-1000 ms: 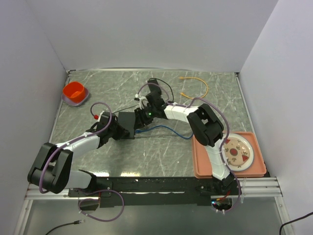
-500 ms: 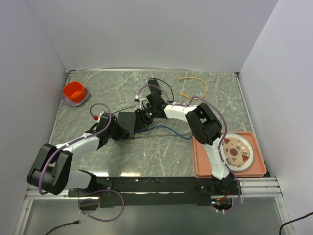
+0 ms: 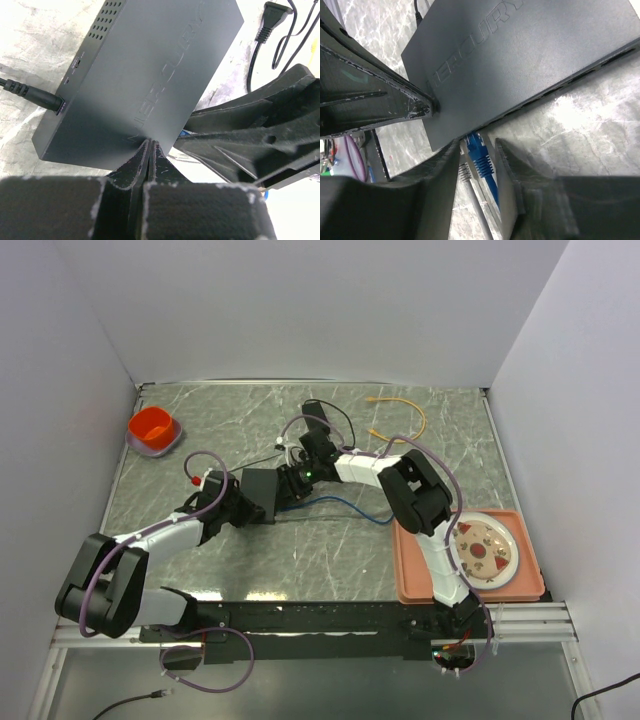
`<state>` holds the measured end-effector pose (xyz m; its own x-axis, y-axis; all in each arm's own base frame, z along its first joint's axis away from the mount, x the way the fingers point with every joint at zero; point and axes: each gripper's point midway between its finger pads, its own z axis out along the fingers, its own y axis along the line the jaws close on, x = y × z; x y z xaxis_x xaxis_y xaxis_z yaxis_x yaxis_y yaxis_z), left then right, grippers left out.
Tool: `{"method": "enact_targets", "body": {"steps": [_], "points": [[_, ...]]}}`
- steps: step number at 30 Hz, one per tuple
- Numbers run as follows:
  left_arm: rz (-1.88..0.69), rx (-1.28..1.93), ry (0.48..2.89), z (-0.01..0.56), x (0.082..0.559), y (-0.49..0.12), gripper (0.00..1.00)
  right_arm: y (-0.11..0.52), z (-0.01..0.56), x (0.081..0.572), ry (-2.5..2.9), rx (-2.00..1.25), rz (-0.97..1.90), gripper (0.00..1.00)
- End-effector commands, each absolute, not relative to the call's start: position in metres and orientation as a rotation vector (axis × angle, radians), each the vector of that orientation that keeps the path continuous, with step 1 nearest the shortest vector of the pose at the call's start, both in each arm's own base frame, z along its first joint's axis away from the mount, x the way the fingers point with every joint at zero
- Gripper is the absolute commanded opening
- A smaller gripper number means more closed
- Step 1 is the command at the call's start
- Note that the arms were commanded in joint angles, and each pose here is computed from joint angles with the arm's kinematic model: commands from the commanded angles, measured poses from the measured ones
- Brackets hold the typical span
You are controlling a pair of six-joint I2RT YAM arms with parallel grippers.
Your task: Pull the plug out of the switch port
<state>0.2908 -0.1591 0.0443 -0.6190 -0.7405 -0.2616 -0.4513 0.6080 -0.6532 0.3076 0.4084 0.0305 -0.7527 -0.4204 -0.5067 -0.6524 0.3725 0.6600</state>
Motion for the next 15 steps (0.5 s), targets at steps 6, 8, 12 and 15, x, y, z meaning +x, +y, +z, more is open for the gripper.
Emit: {"method": "enact_targets", "body": {"steps": [6, 8, 12, 15], "points": [[-0.608, -1.008, 2.449, 0.0084, 0.2590, -0.1448, 0.01, 0.4020, 0.0084, 0.3063, 2.464, -0.930, 1.322, 0.34], [-0.608, -1.011, 2.449, 0.0080, 0.2589, -0.1447, 0.01, 0.4009, 0.0086, 0.3074, 2.461, -0.932, 1.321, 0.33], [-0.609, -1.014, 2.445, 0.0081, 0.2595, -0.1447, 0.01, 0.3999, 0.0081, 0.3073, 2.468, -0.932, 1.319, 0.30], [-0.609, -1.014, 2.443, 0.0082, 0.2596, -0.1445, 0.01, 0.3984, 0.0056, 0.3071, 2.478, -0.931, 1.315, 0.26]]}}
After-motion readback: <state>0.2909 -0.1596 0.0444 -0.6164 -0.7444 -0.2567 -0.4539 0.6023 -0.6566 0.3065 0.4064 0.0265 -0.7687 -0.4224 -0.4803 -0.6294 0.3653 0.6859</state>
